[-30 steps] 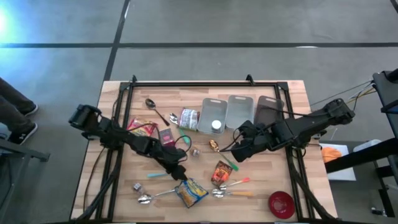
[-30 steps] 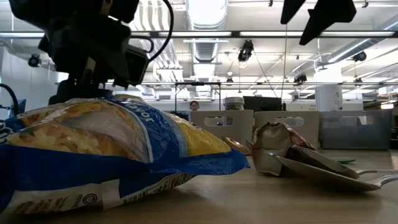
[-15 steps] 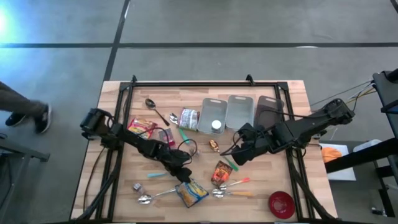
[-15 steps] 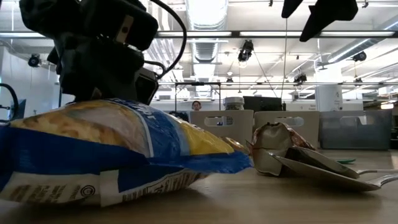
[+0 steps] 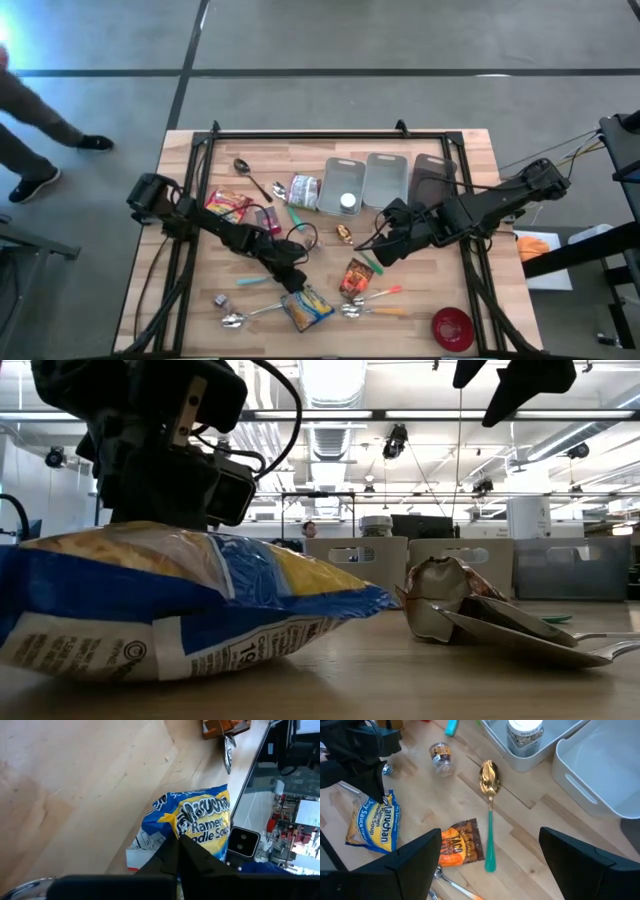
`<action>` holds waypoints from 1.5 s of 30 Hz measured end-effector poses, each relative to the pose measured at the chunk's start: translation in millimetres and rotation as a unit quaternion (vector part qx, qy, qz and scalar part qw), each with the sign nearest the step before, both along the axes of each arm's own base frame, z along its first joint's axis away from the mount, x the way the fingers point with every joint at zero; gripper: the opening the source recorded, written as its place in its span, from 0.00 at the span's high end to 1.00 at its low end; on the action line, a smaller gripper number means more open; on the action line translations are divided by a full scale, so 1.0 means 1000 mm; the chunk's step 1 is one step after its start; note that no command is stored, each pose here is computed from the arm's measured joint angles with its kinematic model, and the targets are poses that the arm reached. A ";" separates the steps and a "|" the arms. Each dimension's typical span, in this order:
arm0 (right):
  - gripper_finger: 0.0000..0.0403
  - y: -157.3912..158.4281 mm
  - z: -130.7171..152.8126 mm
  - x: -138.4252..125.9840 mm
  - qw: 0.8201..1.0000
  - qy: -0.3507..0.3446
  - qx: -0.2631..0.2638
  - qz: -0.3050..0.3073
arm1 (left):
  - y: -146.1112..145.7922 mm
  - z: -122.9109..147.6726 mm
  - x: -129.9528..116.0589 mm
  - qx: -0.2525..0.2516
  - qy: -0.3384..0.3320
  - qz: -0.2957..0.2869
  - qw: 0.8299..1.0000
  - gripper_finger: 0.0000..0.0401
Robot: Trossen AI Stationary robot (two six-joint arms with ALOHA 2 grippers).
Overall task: Pick & Place Food Item
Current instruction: Put the blue noodle pack into the right gray bin
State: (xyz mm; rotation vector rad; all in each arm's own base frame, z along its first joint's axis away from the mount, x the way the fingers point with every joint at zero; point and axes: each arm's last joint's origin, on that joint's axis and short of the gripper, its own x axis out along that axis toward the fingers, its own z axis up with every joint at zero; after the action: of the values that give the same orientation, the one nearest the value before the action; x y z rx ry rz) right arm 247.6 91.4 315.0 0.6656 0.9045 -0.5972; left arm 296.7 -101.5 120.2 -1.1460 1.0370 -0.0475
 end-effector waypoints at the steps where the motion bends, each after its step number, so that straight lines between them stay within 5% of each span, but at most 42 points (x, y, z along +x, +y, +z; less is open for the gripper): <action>1: 0.17 0.000 0.000 0.000 1.000 -0.001 0.002 -0.002 | 0.000 0.000 0.000 0.001 -0.002 -0.001 1.000 0.99; 8: 0.17 0.005 0.000 -0.001 0.999 -0.011 0.020 -0.023 | 0.000 0.017 -0.001 -0.006 -0.032 -0.002 0.999 1.00; 16: 0.17 0.023 0.006 0.006 0.996 -0.076 0.048 0.012 | 0.009 0.066 -0.009 0.012 -0.134 0.017 0.991 1.00; 29: 0.17 0.039 -0.004 0.023 0.978 -0.188 0.069 0.066 | 0.045 0.148 -0.039 0.035 -0.305 0.079 0.948 1.00; 36: 0.17 0.037 -0.003 0.030 0.972 -0.233 0.006 0.041 | 0.062 0.176 -0.056 0.043 -0.364 0.104 0.924 1.00; 45: 0.17 0.023 0.008 0.043 0.957 -0.279 -0.044 0.070 | 0.067 0.181 -0.060 0.042 -0.374 0.112 0.920 1.00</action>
State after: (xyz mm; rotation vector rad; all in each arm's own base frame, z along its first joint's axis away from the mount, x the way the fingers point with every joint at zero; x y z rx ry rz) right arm 291.0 114.2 323.4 0.6386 0.3881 -0.2923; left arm 236.5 -34.8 301.4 -1.0291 0.2232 -0.2384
